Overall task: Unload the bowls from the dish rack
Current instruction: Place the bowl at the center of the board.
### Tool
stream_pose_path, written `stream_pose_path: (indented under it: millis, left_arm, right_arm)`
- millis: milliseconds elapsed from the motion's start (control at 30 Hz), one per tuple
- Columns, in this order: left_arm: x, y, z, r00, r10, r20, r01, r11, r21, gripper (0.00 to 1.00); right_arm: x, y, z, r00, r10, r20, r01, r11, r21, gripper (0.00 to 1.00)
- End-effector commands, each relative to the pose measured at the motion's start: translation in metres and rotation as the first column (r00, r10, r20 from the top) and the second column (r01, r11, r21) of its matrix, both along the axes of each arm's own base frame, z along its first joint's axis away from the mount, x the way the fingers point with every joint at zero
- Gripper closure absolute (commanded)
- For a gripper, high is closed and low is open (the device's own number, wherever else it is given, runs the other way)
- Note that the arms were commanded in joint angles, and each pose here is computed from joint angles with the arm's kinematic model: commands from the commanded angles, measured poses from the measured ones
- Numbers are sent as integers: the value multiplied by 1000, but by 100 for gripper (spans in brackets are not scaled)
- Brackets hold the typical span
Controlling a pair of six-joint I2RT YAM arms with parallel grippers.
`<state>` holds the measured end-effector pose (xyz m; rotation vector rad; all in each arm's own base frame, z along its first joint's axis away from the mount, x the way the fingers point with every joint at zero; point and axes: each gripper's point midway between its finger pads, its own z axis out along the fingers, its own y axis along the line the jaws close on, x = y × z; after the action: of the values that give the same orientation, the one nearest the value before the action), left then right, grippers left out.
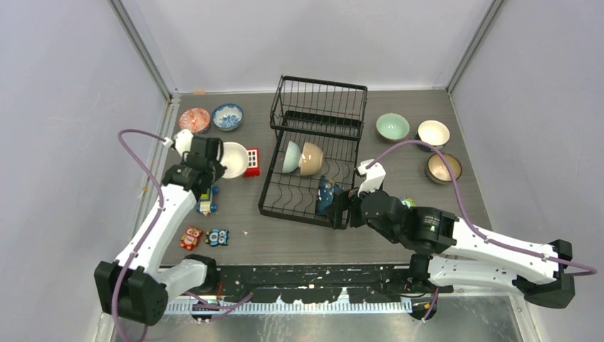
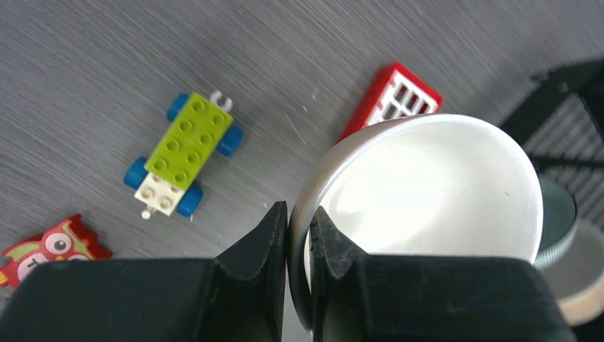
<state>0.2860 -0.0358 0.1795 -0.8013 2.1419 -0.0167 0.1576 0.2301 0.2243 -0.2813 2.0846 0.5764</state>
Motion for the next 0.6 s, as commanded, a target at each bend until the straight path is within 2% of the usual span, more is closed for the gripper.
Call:
stream_pose_path:
  millis: [0,167,267,567]
  left_arm:
    - [54,28,41,976,127,179,-105,986,-129,100]
    - [81,84,26,957,252,141,-229,960,-163,100]
    - [91,106,24,939,303,164,-275,946,-171,100]
    - [100,163,-2,895,437,93,-415,890,-187,100]
  right_arm:
    - [-1,7,16,999,24,40,-28,993,114,0]
    - [-13,7,12,997,73,37,-79,976,203,0]
    - [-17,7,11,995,85,42,-93,965,245,0]
    - [-15,0,4,997,65,46,-73,972,221,0]
